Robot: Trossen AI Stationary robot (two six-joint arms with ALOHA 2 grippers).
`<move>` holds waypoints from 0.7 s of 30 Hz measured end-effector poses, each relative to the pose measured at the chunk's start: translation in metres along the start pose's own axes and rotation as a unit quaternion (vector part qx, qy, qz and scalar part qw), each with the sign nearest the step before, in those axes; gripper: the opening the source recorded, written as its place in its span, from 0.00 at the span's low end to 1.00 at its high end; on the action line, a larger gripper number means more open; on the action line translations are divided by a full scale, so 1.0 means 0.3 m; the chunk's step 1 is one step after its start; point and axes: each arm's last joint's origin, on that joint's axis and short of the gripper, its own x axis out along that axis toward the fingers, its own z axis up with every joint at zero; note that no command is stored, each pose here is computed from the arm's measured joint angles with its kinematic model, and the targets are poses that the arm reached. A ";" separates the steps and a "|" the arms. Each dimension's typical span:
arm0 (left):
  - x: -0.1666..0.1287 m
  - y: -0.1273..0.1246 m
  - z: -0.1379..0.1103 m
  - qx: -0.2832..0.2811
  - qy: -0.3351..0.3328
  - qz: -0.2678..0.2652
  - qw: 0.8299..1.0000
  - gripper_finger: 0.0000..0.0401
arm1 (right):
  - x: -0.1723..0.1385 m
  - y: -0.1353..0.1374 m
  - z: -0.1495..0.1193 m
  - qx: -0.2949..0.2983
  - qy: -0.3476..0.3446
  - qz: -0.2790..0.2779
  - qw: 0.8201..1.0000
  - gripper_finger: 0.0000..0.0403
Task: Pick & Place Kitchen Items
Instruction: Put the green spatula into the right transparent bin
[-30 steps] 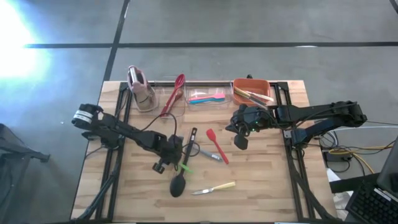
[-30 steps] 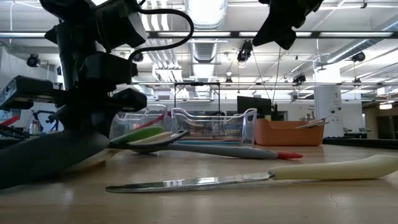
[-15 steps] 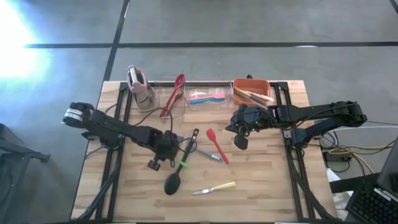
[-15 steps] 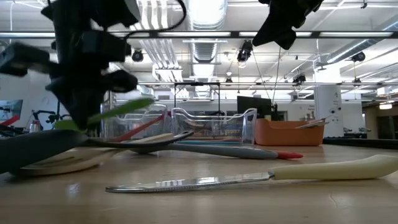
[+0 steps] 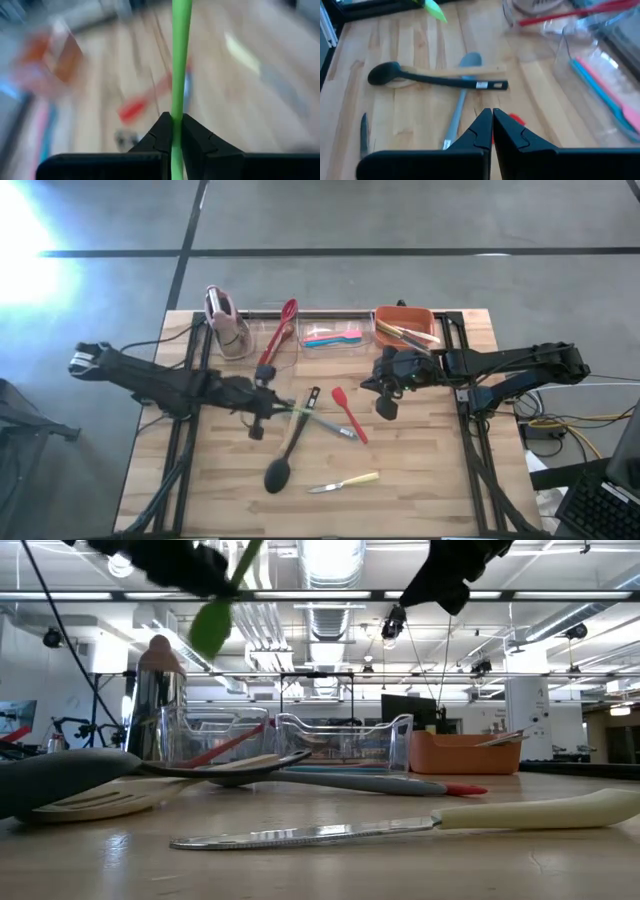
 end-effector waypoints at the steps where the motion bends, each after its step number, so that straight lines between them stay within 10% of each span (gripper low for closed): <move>1: -0.010 0.008 0.008 -0.002 -0.038 0.011 0.999 0.06 | 0.000 0.001 0.005 -0.005 -0.007 0.000 1.000 0.02; 13: -0.058 0.092 -0.067 -0.049 -0.409 0.075 0.908 0.06 | 0.002 0.015 0.084 -0.077 -0.185 -0.014 0.980 0.02; 21: -0.014 0.146 -0.121 -0.094 -0.417 0.069 0.902 0.06 | -0.023 0.030 0.152 -0.093 -0.301 -0.002 0.949 0.03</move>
